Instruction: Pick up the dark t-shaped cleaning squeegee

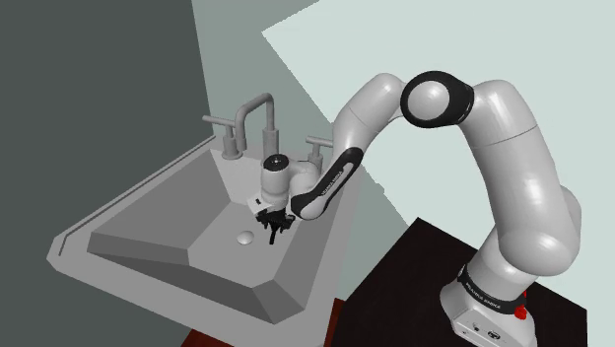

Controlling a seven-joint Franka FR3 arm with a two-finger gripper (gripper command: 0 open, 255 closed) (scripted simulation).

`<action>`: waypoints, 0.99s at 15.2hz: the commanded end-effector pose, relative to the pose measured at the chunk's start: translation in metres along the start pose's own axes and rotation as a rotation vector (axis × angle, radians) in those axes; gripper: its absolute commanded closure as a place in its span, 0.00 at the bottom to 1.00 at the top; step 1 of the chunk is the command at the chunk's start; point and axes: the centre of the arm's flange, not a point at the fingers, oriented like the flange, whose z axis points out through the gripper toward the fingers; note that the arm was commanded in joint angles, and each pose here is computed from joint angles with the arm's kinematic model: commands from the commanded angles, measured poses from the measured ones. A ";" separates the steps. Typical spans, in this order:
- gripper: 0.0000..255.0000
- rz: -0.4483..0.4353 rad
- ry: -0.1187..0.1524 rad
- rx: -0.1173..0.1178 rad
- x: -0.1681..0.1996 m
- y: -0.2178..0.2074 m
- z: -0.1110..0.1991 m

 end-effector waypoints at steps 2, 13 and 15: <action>1.00 0.000 0.004 0.003 0.001 -0.001 0.004; 1.00 0.000 0.004 0.003 -0.010 0.005 -0.053; 1.00 0.000 0.004 0.003 -0.011 0.006 -0.063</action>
